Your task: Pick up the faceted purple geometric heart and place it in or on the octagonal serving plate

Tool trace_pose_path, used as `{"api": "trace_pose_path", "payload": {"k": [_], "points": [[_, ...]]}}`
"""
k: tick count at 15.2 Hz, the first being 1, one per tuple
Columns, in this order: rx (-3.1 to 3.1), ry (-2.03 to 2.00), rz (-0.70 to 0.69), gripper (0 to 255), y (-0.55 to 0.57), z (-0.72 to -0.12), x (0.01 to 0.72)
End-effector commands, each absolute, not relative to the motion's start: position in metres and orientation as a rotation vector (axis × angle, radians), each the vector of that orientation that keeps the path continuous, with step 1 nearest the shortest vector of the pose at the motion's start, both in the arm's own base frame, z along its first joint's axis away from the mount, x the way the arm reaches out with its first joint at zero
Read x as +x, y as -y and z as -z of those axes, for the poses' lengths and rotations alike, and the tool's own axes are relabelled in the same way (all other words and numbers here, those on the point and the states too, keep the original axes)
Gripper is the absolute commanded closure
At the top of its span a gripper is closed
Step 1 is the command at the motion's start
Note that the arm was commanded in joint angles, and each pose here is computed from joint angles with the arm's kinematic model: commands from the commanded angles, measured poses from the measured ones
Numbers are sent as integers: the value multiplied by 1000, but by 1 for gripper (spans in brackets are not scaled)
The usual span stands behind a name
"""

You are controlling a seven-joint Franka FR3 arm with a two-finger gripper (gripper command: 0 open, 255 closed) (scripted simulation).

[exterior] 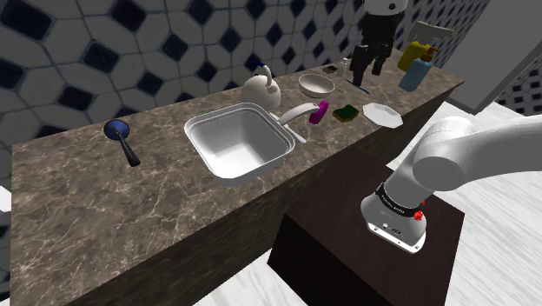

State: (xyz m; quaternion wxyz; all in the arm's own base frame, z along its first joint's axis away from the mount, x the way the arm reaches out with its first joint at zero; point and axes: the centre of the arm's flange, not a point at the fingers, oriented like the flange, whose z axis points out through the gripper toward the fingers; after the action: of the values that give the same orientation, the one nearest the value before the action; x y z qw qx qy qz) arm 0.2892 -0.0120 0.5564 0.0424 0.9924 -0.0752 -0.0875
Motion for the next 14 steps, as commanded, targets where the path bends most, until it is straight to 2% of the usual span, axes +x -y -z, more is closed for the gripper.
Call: {"api": "trace_pose_path", "payload": {"k": [1, 14], "points": [[3036, 230, 268, 0, 12, -556, 289], [2802, 1203, 41, 0, 63, -431, 371]]}}
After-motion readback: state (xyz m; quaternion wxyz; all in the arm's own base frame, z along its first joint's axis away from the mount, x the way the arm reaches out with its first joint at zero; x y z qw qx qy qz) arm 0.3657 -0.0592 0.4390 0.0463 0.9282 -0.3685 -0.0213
